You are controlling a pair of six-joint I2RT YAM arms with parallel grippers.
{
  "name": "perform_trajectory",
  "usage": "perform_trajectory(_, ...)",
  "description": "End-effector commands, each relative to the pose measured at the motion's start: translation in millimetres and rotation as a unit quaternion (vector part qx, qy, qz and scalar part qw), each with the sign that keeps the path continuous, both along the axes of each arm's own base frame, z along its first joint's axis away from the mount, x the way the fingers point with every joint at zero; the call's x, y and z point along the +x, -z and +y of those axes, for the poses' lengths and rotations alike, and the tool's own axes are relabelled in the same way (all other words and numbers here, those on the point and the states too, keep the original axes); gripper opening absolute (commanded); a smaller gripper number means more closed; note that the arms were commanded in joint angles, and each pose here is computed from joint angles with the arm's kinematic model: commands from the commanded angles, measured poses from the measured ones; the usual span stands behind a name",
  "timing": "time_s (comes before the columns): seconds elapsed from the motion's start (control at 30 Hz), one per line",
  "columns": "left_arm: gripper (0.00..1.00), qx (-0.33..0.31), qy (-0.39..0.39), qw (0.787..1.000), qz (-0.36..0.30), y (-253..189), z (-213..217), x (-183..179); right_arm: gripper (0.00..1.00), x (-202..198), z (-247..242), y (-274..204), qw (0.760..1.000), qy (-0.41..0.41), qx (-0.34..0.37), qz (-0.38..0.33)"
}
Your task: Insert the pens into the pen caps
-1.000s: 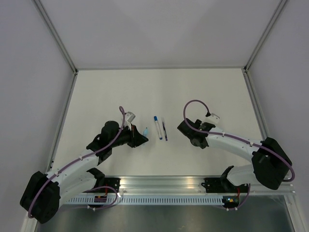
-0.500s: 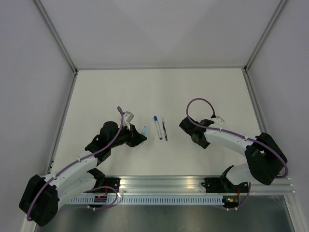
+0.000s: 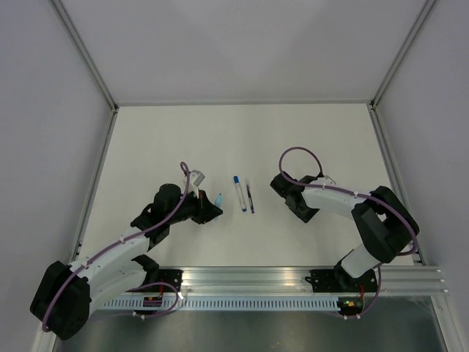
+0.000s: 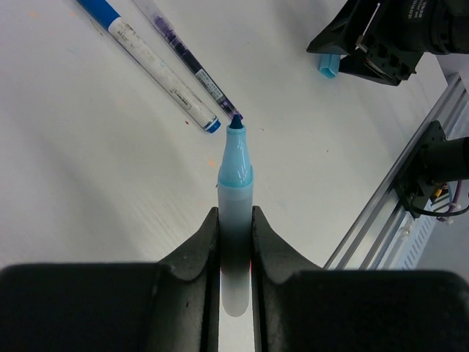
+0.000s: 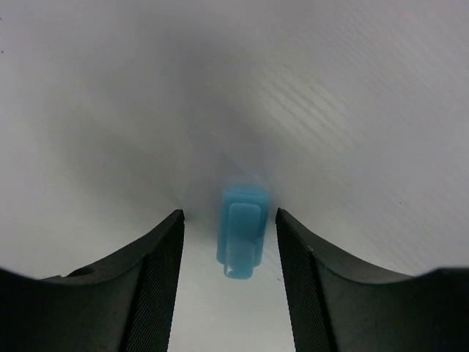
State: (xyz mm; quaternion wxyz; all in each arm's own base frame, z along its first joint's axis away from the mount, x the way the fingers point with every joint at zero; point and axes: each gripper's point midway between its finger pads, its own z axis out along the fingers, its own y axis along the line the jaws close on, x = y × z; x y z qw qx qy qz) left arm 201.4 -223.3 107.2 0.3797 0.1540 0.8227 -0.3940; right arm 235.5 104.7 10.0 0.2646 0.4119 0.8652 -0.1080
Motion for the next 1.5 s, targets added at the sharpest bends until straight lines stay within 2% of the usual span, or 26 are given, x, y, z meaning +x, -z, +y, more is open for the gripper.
perform_trajectory(0.0,0.02,-0.005,0.006,0.999,-0.038,-19.3,-4.4,8.9,0.57,-7.5,5.3,21.5,0.999,0.015,0.014,0.048)
perform_trajectory(0.17,0.02,-0.006,0.001,0.999,-0.043,-22.1,-2.6,8.7,0.45,-9.3,7.9,37.5,0.997,0.009,0.020,0.078)
perform_trajectory(0.37,0.02,-0.008,0.001,0.999,-0.047,-24.6,-2.0,8.2,0.38,-10.6,8.1,48.9,0.996,-0.007,0.020,0.091)
perform_trajectory(0.47,0.02,-0.009,0.002,0.999,-0.049,-25.1,-2.0,7.9,0.25,-11.5,8.8,53.4,0.995,-0.020,0.023,0.095)
perform_trajectory(0.53,0.02,-0.011,0.003,0.999,-0.049,-25.5,-2.1,7.0,0.21,-11.3,10.4,55.2,0.994,-0.033,0.026,0.096)
perform_trajectory(0.63,0.02,-0.015,0.010,0.999,-0.051,-26.9,-3.9,4.9,0.10,-5.0,16.4,53.8,0.993,-0.065,0.034,0.088)
perform_trajectory(0.67,0.02,-0.017,0.012,0.998,-0.052,-27.1,-4.4,4.8,0.03,-4.5,16.7,53.3,0.993,-0.070,0.035,0.087)
perform_trajectory(0.7,0.02,-0.017,0.013,0.998,-0.052,-27.1,-4.8,4.6,0.00,-3.0,16.1,50.3,0.993,-0.082,0.032,0.083)
perform_trajectory(0.87,0.02,-0.026,0.028,0.998,-0.050,-28.0,-8.8,0.6,0.00,8.3,14.4,37.1,0.992,-0.115,0.019,0.057)
perform_trajectory(1.0,0.02,-0.056,0.071,0.994,-0.059,-38.4,-21.0,-11.0,0.00,33.8,28.9,3.3,0.984,-0.176,0.028,0.001)
perform_trajectory(1.2,0.02,-0.076,0.111,0.989,-0.066,-46.8,-33.7,-26.5,0.00,67.9,64.4,-71.7,0.949,-0.289,0.063,-0.104)
perform_trajectory(1.33,0.02,-0.078,0.113,0.989,-0.062,-46.9,-35.0,-27.3,0.00,79.5,104.8,-120.6,0.898,-0.374,0.121,-0.199)
perform_trajectory(1.47,0.02,-0.080,0.113,0.989,-0.060,-47.6,-35.7,-27.5,0.00,71.5,143.2,-160.9,0.846,-0.441,0.154,-0.258)
